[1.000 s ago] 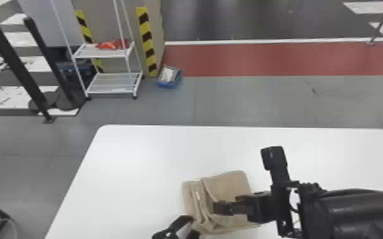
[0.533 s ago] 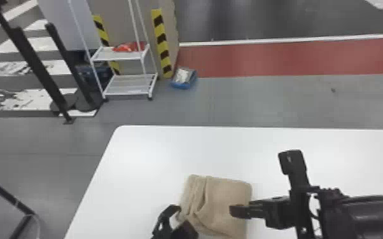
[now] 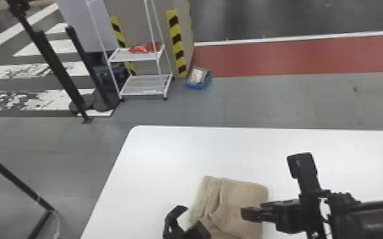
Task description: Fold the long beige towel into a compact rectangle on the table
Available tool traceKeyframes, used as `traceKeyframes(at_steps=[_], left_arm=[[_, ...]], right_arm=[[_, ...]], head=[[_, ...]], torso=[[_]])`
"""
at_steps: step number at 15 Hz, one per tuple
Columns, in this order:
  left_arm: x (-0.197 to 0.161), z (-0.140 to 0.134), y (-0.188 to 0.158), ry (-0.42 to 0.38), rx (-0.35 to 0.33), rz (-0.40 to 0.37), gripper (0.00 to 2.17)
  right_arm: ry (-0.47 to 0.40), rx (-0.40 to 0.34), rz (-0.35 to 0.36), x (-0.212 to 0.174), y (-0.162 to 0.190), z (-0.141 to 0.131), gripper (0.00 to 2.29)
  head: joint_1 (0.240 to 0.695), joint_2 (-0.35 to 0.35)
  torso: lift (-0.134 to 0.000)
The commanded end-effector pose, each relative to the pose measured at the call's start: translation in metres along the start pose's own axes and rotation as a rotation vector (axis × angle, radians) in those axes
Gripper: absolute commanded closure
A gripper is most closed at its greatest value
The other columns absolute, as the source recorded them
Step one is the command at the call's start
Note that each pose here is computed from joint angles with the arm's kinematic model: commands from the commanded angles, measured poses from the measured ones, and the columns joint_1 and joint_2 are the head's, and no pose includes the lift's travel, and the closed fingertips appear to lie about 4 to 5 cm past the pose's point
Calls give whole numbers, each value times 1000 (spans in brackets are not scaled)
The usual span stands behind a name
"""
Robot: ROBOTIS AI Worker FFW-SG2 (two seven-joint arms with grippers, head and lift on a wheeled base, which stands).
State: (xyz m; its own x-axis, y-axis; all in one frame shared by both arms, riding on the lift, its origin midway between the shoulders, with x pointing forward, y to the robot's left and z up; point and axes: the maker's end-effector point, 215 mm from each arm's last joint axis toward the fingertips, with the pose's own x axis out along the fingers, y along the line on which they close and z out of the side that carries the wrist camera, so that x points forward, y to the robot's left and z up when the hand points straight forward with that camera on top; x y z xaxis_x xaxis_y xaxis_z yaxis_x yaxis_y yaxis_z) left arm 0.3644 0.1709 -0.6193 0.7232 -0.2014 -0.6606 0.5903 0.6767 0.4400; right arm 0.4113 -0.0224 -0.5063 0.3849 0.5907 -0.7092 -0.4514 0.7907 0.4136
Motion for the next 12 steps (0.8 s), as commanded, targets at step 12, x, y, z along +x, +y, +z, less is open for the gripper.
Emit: traceKeyframes(at_steps=[12], left_arm=[[-39,16,58,-41,-186,99,26]], right_arm=[[126,-57,46,18,51,-35,407]], head=[[695,319]], torso=[[0]])
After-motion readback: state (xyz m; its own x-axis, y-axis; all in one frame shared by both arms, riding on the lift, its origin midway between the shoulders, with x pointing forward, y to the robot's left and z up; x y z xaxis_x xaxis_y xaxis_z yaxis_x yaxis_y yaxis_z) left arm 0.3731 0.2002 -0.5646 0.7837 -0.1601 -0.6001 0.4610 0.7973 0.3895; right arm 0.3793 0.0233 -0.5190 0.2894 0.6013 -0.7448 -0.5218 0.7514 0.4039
